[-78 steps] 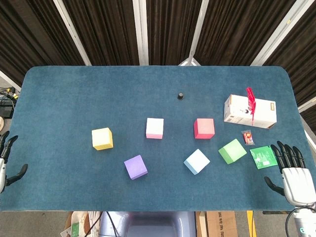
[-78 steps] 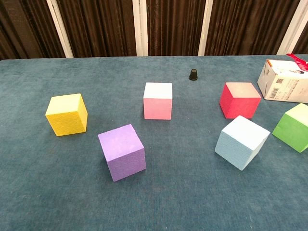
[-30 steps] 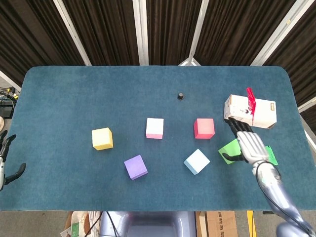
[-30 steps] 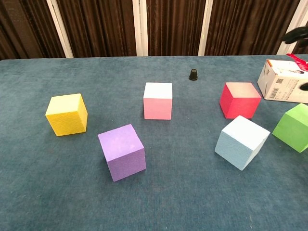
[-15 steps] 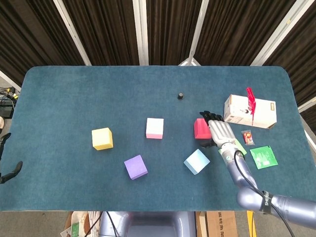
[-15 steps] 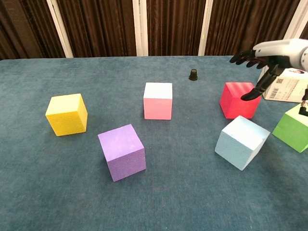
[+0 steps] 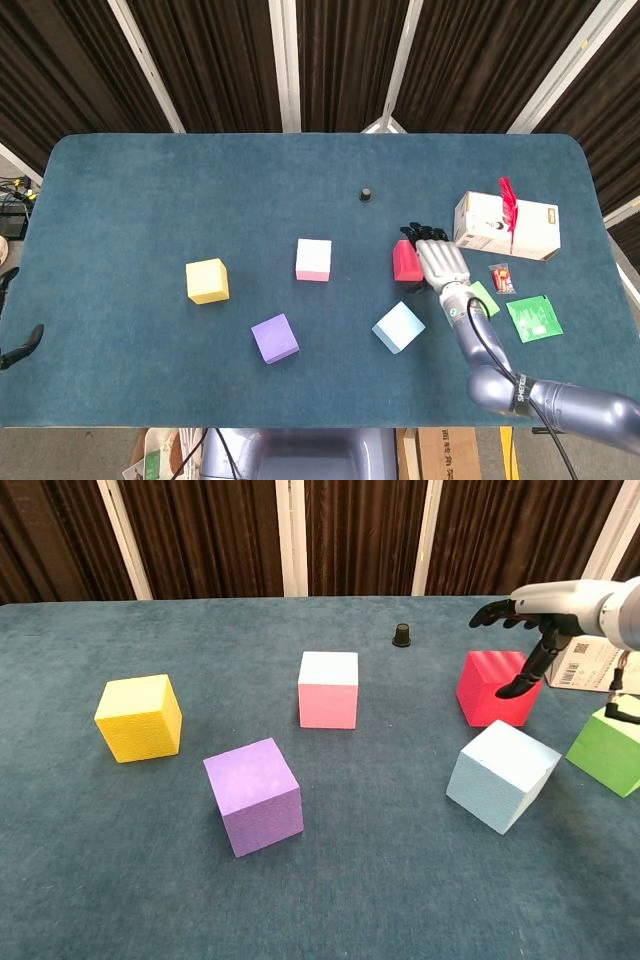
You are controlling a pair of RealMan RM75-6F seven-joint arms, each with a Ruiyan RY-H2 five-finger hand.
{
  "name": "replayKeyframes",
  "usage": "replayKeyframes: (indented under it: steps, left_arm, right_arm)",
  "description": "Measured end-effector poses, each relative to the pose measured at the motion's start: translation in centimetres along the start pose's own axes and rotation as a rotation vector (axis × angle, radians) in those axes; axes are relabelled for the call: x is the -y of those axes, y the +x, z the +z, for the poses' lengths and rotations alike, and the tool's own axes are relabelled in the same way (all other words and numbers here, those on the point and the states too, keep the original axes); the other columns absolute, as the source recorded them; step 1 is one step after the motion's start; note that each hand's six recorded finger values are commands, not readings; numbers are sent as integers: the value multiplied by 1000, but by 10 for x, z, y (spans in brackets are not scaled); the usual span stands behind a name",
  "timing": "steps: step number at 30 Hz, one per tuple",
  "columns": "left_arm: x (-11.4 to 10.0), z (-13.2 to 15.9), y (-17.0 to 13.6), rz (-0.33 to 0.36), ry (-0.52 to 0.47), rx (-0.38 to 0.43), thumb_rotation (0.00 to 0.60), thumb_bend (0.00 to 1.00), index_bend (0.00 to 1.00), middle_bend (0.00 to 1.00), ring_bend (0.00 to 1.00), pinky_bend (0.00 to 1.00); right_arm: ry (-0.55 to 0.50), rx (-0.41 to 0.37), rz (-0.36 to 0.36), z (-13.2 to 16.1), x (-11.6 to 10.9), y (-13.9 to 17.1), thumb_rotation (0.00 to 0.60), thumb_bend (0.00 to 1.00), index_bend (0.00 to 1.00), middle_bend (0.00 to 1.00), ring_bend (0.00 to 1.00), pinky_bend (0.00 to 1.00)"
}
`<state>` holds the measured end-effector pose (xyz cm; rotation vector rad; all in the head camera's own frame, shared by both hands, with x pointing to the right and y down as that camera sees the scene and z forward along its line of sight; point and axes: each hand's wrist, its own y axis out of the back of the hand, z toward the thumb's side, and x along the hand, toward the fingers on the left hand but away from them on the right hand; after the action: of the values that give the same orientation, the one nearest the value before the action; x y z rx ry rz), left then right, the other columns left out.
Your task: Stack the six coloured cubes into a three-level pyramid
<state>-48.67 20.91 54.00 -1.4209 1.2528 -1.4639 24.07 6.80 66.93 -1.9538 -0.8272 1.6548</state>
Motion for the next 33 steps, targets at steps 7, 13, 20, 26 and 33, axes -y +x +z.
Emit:
replayKeyframes:
  steps: [7,13,20,26,33]
  left_arm:
    - [0,2,-2,6,3,3,600,363,117,0,0,0]
    - [2,3,-2,6,8,-1,600,363,118,0,0,0]
    - [4,3,-2,12,17,-5,600,363,120,0,0,0]
    - [7,5,-2,10,25,-7,600,363,121,0,0,0]
    - [7,5,-2,15,25,-13,600,363,125,0,0,0]
  right_arm:
    - [29,6,18,-6,-1,-3,600,241,175,114,0,0]
    - [33,9,35,-10,0,-7,600,242,175,119,0,0]
    - [26,24,29,-17,-1,-17,600,242,175,138,0,0]
    - [25,32,41,-22,3,-25,600,242,175,184,7,0]
    - [18,23,54,-21,8,-30,600,242,177,229,37,0]
